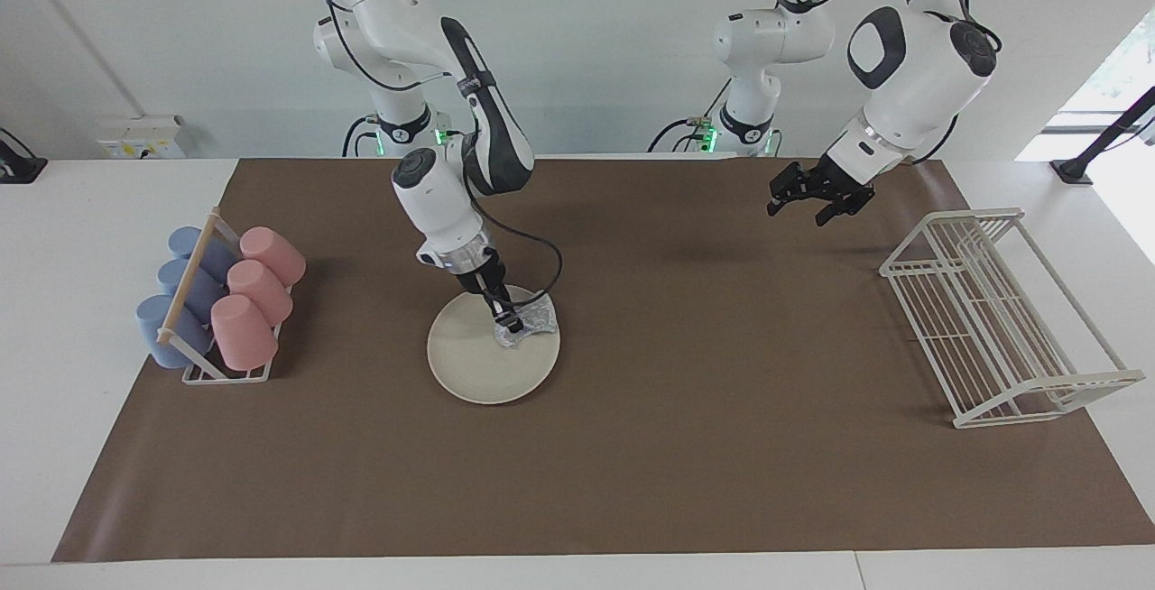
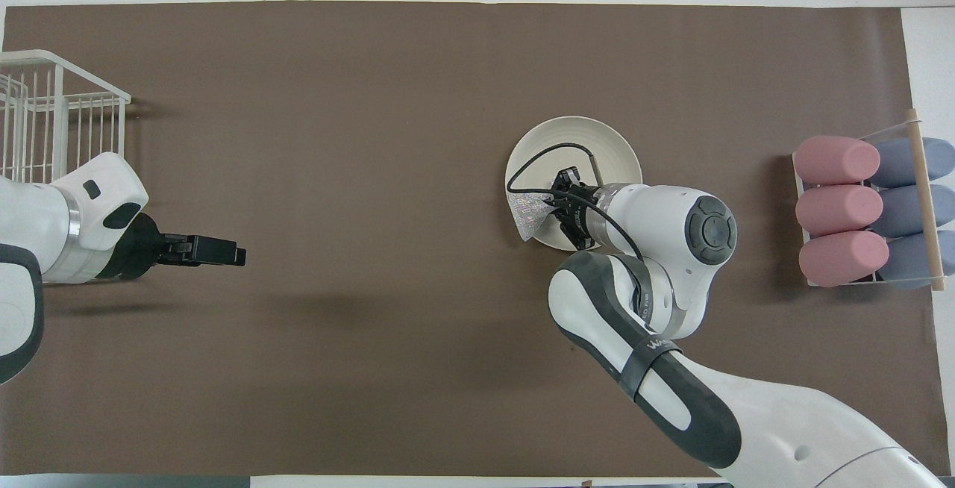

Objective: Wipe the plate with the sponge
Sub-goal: 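Rub the sponge over the plate surface with the right gripper, then lift the sponge off the plate and move it away with the right gripper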

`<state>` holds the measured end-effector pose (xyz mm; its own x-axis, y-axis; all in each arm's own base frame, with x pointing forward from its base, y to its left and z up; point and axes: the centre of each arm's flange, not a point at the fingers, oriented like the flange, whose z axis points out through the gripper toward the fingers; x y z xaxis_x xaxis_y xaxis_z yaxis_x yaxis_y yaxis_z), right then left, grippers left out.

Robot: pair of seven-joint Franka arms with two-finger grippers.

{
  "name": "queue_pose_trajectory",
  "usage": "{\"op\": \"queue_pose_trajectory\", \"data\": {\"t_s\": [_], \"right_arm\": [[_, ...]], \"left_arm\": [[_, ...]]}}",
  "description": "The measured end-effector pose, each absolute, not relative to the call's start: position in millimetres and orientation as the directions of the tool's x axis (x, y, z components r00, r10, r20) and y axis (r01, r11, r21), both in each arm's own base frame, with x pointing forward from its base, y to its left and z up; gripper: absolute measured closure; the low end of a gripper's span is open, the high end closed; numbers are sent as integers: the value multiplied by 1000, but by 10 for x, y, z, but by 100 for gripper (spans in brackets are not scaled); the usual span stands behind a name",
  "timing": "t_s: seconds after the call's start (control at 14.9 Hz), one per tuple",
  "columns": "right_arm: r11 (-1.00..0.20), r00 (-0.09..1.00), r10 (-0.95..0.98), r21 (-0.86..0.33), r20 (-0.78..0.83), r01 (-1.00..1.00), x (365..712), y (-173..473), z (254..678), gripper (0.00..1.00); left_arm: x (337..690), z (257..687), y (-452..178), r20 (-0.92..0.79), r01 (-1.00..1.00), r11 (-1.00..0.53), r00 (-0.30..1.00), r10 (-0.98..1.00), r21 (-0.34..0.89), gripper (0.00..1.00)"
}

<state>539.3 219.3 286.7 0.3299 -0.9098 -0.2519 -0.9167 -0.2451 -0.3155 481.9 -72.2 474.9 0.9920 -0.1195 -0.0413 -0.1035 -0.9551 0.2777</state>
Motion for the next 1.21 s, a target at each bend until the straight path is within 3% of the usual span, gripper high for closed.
{"op": "queue_pose_trajectory", "data": {"t_s": [0.27, 0.47, 0.81, 1.21], "right_arm": [[-249, 325, -903, -277, -279, -928, 5425, 2131, 2960, 91], [-304, 360, -889, -223, -282, -926, 5550, 1827, 3416, 91], [-351, 382, -880, -153, -283, -924, 5633, 1220, 4498, 91], [-309, 316, -913, -70, -258, -949, 5165, 1060, 5772, 91]], "left_arm": [[4817, 4748, -736, -47, -86, -957, 994, -103, 276, 0], [4815, 4750, -760, -59, -43, -959, 996, -62, 282, 0], [4817, 4837, -1012, -119, 123, -831, 991, 69, 542, 0], [4799, 5004, -1411, -218, 241, -570, 970, 109, 785, 0]]}}
